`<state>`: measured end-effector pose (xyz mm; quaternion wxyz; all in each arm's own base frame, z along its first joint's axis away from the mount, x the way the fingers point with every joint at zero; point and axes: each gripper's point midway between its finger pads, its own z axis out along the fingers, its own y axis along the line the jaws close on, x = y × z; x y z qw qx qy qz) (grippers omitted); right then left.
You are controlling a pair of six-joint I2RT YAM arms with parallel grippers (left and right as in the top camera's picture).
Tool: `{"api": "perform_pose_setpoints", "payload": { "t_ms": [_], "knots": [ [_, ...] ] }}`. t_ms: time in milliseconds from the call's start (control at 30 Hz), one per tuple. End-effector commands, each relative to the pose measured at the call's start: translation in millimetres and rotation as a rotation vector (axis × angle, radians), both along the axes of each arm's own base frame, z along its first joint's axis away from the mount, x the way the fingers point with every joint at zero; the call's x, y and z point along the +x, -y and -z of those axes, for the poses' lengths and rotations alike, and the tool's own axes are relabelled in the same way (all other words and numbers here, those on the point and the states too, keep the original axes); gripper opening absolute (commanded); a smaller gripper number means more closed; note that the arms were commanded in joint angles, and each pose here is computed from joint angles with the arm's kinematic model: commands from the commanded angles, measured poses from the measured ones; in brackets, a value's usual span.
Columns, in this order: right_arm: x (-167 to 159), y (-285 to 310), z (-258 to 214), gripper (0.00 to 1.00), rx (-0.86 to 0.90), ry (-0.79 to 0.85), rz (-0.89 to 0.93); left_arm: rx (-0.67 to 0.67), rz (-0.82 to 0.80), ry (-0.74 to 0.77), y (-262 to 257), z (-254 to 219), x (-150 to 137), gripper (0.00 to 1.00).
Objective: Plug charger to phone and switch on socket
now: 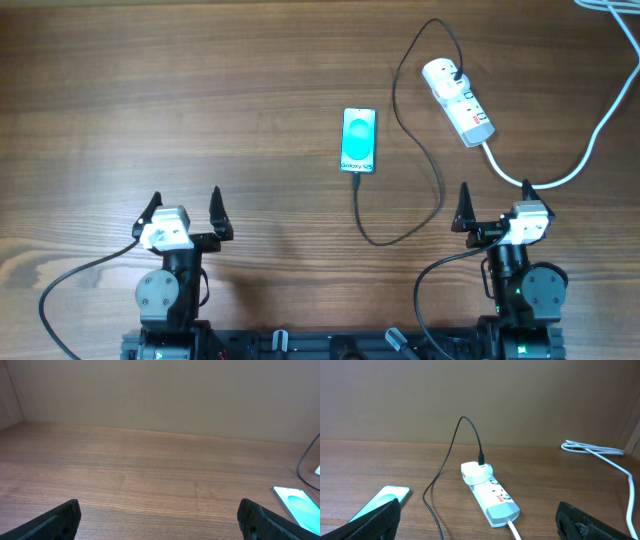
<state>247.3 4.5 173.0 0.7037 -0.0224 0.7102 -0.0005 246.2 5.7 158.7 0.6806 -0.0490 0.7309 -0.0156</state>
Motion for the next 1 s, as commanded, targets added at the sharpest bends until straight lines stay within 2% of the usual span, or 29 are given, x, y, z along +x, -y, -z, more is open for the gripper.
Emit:
{"api": "perform_pose_setpoints", "payload": {
  "t_ms": [0, 967],
  "knots": [
    [-0.7, 0.4, -2.3, 1.00, -0.020, 0.012, 0.000, 0.019, 0.027, 0.000, 4.8, 1.5, -0.1, 1.00],
    [-0.7, 0.4, -2.3, 1.00, -0.020, 0.012, 0.000, 0.044, 0.042, -0.002, 7.1, 1.8, -0.1, 1.00]
  ]
}}
